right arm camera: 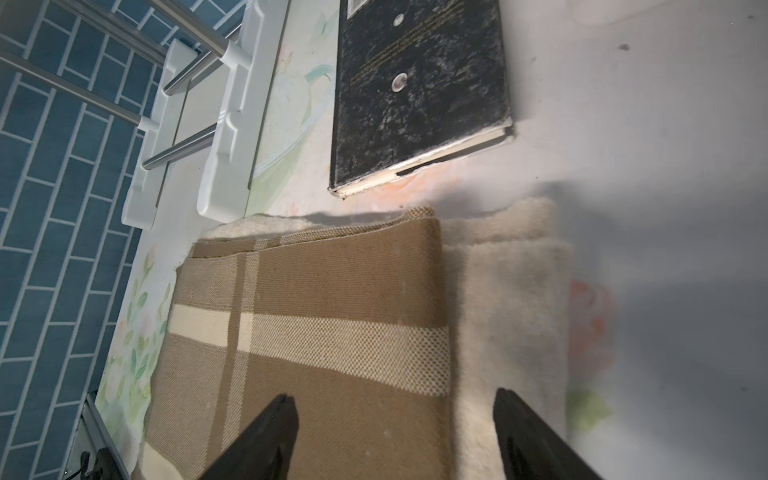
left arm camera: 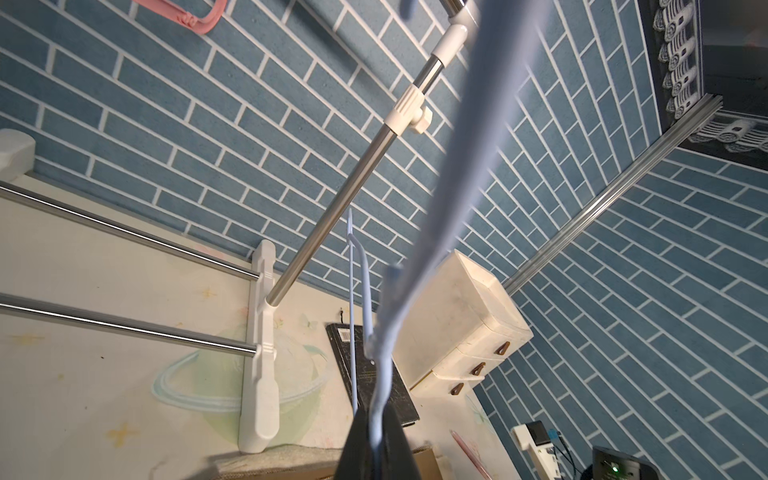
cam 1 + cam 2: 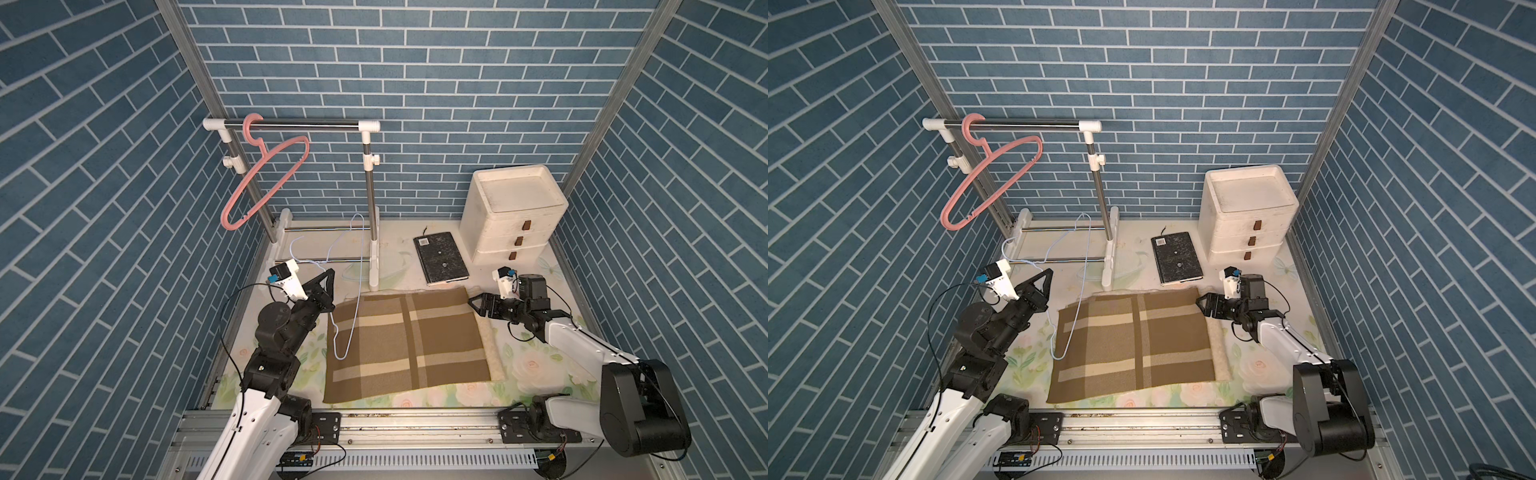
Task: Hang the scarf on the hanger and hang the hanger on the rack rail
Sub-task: Pick up the hanger from the clothesline, then hang the scarf on the hanger.
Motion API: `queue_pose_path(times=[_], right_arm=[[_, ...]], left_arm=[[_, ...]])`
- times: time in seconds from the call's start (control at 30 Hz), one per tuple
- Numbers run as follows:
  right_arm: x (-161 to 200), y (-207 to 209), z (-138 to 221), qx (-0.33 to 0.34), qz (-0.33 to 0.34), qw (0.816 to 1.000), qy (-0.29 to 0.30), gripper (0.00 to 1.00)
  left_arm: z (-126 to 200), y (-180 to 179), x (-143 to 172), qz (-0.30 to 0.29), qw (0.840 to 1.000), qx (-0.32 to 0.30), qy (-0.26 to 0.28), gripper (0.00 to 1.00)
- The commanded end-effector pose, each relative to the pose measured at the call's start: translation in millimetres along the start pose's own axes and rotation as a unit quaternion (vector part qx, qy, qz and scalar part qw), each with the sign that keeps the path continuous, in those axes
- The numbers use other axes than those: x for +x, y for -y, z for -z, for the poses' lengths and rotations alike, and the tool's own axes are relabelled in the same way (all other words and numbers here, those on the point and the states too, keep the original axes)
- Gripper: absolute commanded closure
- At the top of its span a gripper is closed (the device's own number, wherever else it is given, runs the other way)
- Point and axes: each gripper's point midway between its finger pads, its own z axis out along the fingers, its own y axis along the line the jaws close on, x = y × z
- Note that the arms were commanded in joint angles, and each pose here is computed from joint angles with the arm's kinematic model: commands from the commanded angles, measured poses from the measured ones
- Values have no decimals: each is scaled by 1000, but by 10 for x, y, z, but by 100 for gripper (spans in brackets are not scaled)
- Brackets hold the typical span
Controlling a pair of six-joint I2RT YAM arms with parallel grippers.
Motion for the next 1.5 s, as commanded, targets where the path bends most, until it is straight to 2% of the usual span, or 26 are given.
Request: queue_pose_path(times=[0.0, 0.2, 0.37, 0.6, 0.8, 1.1, 1.47], right_arm=[[-38, -194, -98, -22, 10, 1000, -14, 22], [29, -349, -306, -44, -2, 999, -25, 23], [101, -308, -427, -33, -9, 999, -36, 23], [240, 102, -496, 53, -48, 997, -36, 23], [395, 489, -452, 104, -128, 986, -34, 22], [519, 767, -331, 140, -157, 977, -30, 22], [605, 1034, -159, 175, -196, 965, -13, 22]], left_arm=[[-9, 83, 80, 30, 999, 23, 12, 100], [-60, 103, 414, 50, 998, 31, -4, 100], [-134, 156, 734, 57, 997, 32, -27, 100], [-246, 239, 1071, 52, 997, 30, -46, 100], [-295, 326, 1310, 50, 997, 26, -52, 100], [-350, 446, 1600, 60, 996, 13, -58, 100], [-344, 377, 1847, 71, 995, -15, -68, 100]])
